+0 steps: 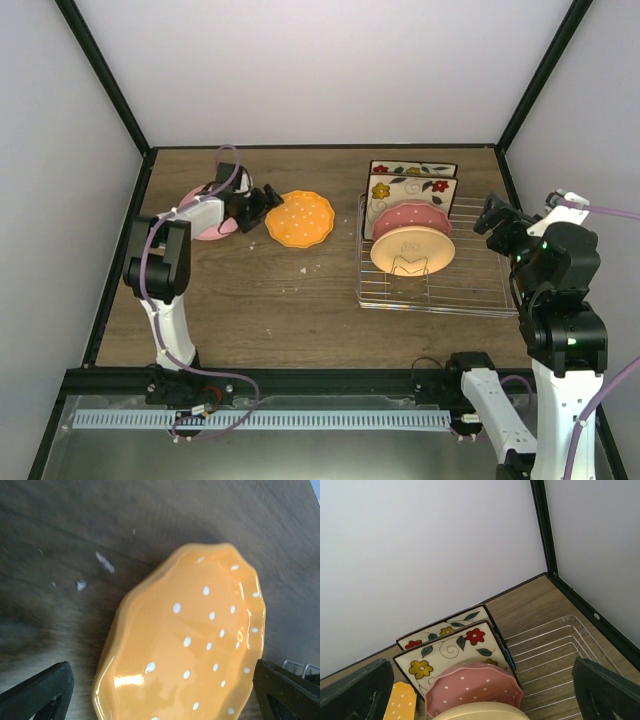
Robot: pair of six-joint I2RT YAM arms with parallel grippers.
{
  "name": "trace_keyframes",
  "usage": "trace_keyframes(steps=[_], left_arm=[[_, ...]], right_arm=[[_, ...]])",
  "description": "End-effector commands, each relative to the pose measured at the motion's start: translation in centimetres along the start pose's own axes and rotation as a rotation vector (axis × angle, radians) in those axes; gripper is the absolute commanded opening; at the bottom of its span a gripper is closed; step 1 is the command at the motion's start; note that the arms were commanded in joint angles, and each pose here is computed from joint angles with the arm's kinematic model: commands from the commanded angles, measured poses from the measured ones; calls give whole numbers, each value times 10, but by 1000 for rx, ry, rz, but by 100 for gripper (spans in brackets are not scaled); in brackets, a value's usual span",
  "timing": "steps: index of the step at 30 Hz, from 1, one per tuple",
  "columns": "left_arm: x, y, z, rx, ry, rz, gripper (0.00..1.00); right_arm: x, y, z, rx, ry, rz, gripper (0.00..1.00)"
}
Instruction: Unload the plates from the dish rack
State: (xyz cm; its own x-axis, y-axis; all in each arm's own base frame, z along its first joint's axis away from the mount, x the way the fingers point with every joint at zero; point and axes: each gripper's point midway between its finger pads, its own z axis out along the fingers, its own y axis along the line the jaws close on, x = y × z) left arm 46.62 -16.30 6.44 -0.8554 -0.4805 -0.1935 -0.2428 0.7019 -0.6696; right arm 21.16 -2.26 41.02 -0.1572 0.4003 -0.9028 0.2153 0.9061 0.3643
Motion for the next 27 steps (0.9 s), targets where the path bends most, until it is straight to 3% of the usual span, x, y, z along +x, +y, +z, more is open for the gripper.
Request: trace_keyframes(steps=[1, 4, 6, 8, 11, 14, 18, 22, 27], left_arm=[[-45, -39, -44, -36, -179, 180, 100], [-77, -98, -78, 46, -323, 399, 96], [-77, -149, -96, 158, -373, 584, 92], [-45, -206, -110, 291, -364, 837, 91], [47, -261, -120, 457, -279, 1242, 91], [138, -265, -116, 559, -161, 1505, 88], [210, -250, -109, 581, -71, 1719, 85], [241, -238, -99, 566, -55, 1858, 84], [249, -239, -79, 525, -86, 1958, 83]], right_arm=[[-4, -2, -6, 6, -20, 16, 100], [-1, -3, -5, 4, -18, 21, 100], [2, -3, -3, -1, -14, 22, 100], [4, -2, -1, -7, -10, 22, 100], [5, 0, 2, -18, -8, 21, 100], [5, 2, 4, -24, -4, 15, 100], [4, 0, 0, -15, -13, 13, 100], [3, -3, -3, -8, -21, 9, 100], [1, -2, -4, -9, -25, 2, 100]])
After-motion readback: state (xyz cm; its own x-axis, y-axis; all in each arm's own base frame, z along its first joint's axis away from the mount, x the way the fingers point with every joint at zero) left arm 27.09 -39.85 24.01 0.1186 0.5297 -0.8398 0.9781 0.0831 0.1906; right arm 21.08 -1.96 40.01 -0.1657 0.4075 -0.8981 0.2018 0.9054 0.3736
